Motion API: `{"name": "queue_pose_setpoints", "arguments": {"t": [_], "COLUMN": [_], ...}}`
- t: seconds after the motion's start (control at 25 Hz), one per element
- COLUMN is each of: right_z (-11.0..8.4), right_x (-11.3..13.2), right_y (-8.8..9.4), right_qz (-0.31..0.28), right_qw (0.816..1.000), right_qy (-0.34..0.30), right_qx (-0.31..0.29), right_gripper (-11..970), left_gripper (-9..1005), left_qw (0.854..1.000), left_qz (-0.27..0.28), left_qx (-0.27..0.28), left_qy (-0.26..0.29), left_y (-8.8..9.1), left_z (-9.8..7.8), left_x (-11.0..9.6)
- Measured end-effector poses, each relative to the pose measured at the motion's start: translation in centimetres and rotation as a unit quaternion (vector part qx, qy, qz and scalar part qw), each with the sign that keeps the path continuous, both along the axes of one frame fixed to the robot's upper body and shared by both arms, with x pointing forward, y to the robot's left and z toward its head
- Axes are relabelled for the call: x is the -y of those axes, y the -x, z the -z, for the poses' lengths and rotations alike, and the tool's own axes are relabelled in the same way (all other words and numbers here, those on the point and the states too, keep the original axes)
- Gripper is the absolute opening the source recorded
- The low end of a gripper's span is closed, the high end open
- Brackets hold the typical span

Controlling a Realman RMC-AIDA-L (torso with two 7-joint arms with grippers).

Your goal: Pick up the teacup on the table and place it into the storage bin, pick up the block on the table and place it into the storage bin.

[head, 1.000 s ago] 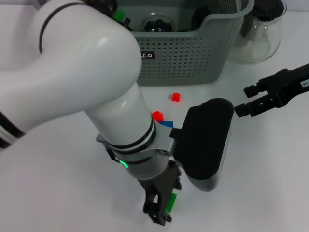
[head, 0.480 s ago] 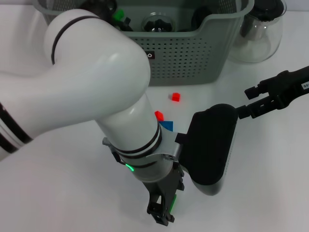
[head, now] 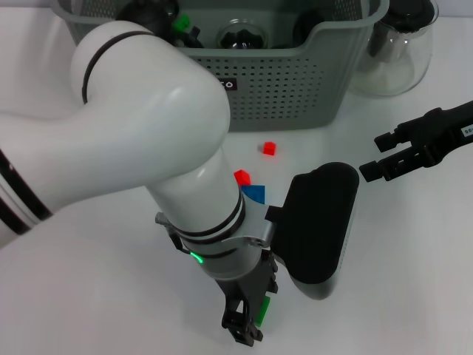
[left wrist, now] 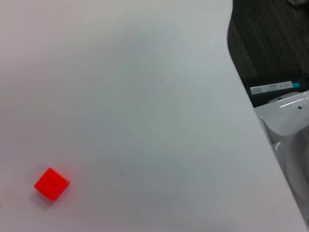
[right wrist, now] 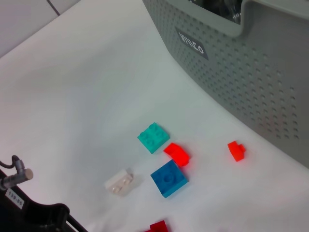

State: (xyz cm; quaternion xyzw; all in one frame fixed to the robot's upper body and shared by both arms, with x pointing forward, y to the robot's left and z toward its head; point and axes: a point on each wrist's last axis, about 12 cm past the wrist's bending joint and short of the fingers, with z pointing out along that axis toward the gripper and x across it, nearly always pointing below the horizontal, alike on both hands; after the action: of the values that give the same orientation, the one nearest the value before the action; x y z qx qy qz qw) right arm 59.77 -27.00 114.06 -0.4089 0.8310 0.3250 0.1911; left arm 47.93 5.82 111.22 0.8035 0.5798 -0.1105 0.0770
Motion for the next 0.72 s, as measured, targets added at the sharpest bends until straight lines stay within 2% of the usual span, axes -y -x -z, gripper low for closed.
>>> {"name": "queue_pose_setpoints", "arguments": {"t": [0.36,0.6,0.72], "right_z": [-0.06,-0.06,-0.07], "right_x": [-0.01,-0.03,-0.04], "right_y": [-0.03,-0.03,-0.03], "right_qz": [0.0,0.0,0.0], "right_qw": [1.0,1.0,1.0], "right_qy": [0.001,0.001,0.001], "right_qx": [0.002,0.002,0.002], "right_gripper": [915,915,915], "left_gripper": [647,434,414], "left_qw": [1.0,1.0,1.0], "left_qz": [-0.003,-0.007,-0.006], "left_qx": [0.004,0.008,0.01], "left_qy": [-0.001,-0.002,0.004], "left_y": [-0.16,-0.27,-0.13], "left_z": [0.2,0.22,-0.28], "left_x": [-0.07,-0.09,-0.06]}}
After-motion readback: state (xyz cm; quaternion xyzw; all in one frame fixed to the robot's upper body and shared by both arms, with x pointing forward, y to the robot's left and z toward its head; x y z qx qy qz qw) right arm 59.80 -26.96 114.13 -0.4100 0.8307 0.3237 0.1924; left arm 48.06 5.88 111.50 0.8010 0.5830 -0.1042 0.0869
